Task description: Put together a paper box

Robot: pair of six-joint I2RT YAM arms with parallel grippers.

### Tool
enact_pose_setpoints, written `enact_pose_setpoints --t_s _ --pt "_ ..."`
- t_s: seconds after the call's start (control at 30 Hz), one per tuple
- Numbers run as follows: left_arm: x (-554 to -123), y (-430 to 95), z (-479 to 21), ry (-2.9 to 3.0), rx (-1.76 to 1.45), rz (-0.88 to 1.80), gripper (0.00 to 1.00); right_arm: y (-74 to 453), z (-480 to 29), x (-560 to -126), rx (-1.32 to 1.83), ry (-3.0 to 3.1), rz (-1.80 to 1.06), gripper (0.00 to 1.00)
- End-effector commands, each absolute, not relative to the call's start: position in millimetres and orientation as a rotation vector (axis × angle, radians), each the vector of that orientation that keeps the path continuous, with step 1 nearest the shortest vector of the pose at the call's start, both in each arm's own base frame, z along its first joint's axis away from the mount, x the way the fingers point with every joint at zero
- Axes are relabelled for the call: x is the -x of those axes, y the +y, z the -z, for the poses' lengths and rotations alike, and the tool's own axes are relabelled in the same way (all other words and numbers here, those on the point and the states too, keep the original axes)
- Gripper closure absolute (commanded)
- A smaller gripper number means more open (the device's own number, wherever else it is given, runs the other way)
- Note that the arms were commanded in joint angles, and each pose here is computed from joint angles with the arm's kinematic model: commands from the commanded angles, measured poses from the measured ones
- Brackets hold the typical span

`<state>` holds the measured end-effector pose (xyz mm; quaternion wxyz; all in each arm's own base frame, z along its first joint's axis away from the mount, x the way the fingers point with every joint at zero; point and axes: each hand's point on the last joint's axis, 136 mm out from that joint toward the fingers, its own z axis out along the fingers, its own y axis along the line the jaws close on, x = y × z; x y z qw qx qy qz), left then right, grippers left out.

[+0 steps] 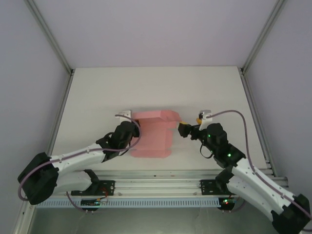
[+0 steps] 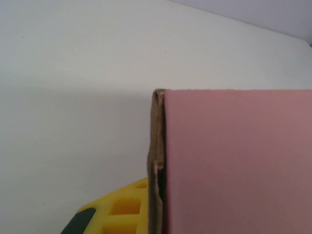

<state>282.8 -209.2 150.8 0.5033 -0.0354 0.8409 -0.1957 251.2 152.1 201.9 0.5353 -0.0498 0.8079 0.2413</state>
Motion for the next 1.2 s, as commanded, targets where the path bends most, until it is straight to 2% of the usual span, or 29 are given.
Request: enact_pose_setpoints --t_s 0.0,0.27,0.6,1.0,1.17 --pt "-283 -199 -161 1.994 0.135 0.457 1.0 124 -151 -235 0.073 2.091 -0.454 0.01" --pt "-282 -198 -169 1.985 0.138 0.471 1.0 140 -140 -246 0.087 2.069 -0.588 0.02" --pt "-283 -203 -167 2.004 0.14 0.487 1.0 175 -169 -277 0.207 1.877 -0.685 0.01" --pt "-283 -212 -168 2.008 0.117 0.53 1.0 212 -194 -289 0.335 1.809 -0.806 0.01" --pt "-284 -216 -169 2.009 0.117 0.542 1.0 225 -189 -291 0.391 1.845 -0.796 0.01"
